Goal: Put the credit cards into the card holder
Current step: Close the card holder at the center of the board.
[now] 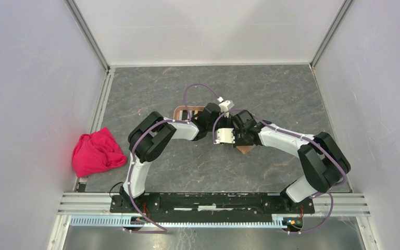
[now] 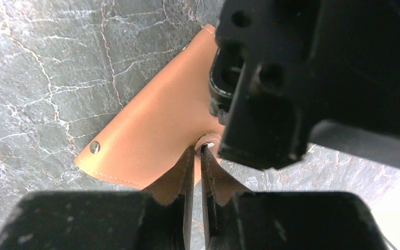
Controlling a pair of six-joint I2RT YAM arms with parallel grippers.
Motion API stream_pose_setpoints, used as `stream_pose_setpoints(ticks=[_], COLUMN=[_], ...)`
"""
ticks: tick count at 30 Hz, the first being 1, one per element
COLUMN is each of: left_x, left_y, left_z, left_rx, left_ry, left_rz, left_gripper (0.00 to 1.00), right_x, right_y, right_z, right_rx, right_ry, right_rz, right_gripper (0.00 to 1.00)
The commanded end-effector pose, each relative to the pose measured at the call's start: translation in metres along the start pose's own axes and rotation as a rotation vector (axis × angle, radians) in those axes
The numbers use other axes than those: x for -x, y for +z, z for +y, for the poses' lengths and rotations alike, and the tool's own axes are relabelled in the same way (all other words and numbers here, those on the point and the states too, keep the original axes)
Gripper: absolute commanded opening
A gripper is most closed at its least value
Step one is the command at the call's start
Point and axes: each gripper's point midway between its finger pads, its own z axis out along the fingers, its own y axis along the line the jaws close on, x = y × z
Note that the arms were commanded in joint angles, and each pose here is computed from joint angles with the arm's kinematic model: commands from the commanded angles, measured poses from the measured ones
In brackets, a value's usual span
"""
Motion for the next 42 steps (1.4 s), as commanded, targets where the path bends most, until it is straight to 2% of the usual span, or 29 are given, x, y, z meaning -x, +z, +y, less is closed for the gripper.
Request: stream_pose_setpoints(ticks=[1, 12, 21, 29, 35, 42], left_x=[-0.027, -0.016, -0.002, 0.002, 0.008, 0.024], left_y=[-0.001, -0.010, -0.023, -0.029, -0.039, -0.052], left_z=[0.006, 0.005, 0.004, -0.003, -0.020, -0.038], left_rx=[-0.003, -0.016, -0.026, -0.057, -0.152, -0.312], left_ry=[-0.051, -0.070, -0.082, -0.095, -0.190, -0.369], left_rz=[0.068, 0.022, -0.033, -0.055, -0.121, -0.262], left_gripper=[0.20, 0.20, 0.20, 0.20, 0.21, 0.18], right_x=[-0.001, -0.005, -0.011, -0.009, -0.005, -0.001], right_y=[0.021, 0.020, 0.020, 0.017, 0.017, 0.018], right_z=[0.060, 0.079, 0.099, 0.106, 0.109, 0.109], right_rx=[0.253, 0.405, 0.459, 0.455, 0.440, 0.451], right_ry=[-0.018, -0.031, -0.025, 0.009, 0.040, 0.077], right_rz=[-0.025, -0.086, -0.094, -0.119, -0.151, -0.194], right_gripper=[0.15, 0.28, 0.27, 0.30, 0.32, 0.33])
